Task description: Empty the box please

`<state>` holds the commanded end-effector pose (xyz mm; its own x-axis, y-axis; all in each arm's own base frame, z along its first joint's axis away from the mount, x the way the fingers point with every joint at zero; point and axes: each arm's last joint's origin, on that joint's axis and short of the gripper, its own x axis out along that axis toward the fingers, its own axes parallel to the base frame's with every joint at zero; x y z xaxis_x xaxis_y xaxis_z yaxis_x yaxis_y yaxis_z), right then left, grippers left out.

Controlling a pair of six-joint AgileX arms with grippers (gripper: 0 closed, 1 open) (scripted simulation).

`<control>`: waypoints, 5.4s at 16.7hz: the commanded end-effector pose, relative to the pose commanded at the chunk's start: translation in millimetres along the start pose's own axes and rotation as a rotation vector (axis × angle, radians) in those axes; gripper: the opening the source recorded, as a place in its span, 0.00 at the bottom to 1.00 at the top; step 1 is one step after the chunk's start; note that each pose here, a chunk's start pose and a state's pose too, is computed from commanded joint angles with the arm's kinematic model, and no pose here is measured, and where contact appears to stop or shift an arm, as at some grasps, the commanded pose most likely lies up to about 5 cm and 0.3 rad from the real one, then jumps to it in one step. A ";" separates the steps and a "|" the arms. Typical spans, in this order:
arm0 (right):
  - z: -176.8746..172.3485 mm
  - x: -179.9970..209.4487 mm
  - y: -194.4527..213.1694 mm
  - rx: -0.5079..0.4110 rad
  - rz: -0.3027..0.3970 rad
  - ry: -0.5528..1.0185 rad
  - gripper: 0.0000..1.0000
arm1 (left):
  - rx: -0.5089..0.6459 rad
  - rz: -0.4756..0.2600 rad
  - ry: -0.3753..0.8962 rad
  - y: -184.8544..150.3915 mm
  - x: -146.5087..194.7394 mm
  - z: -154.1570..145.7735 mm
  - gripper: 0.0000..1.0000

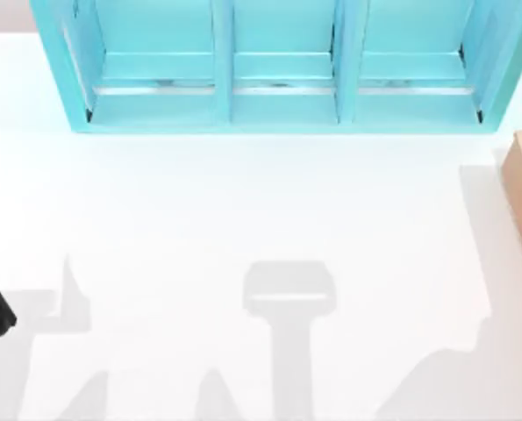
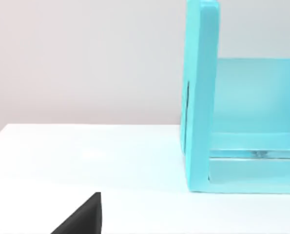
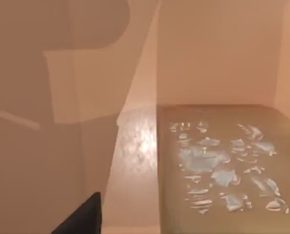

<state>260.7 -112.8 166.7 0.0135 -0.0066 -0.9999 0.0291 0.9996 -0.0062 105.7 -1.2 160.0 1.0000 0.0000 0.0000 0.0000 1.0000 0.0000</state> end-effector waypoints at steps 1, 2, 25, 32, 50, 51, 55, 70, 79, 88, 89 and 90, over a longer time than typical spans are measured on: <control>-1.4 9.9 0.5 0.000 0.001 0.002 1.00 | 0.000 0.000 0.000 0.0 0.0 0.0 1.00; -2.9 17.5 1.0 0.000 0.003 0.006 1.00 | 0.000 0.000 0.000 0.0 0.0 0.0 1.00; -4.6 24.5 1.5 0.000 0.004 0.011 0.00 | 0.000 0.000 0.000 0.0 0.0 0.0 1.00; -1.4 14.4 0.0 0.001 0.002 0.005 0.00 | 0.000 0.000 0.000 0.0 0.0 0.0 1.00; 1.5 -104.0 2.9 0.001 0.006 0.016 0.00 | 0.000 0.000 0.000 0.0 0.0 0.0 1.00; 7.2 -103.3 6.5 0.001 0.007 0.018 0.00 | 0.000 0.000 0.000 0.0 0.0 0.0 1.00; 49.8 -95.3 45.5 0.001 0.008 0.034 0.00 | 0.000 0.000 0.000 0.0 0.0 0.0 1.00; 86.6 -18.4 384.4 0.001 0.000 0.015 0.00 | 0.000 0.000 0.000 0.0 0.0 0.0 1.00; 84.4 2.2 389.8 0.008 0.003 0.012 0.00 | 0.000 0.000 0.000 0.0 0.0 0.0 1.00; 82.7 27.8 391.3 0.001 0.002 0.012 0.15 | 0.000 0.000 0.000 0.0 0.0 0.0 1.00; 82.7 27.8 391.3 0.001 0.002 0.012 0.23 | 0.000 0.000 0.000 0.0 0.0 0.0 1.00; 82.7 27.8 391.3 0.001 0.002 0.012 0.30 | 0.000 0.000 0.000 0.0 0.0 0.0 1.00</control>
<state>355.2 275.7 137.6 0.0021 -0.0039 -1.0000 0.0302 0.9995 -0.0038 105.7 -1.2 160.0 1.0000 0.0000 0.0000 0.0000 1.0000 0.0000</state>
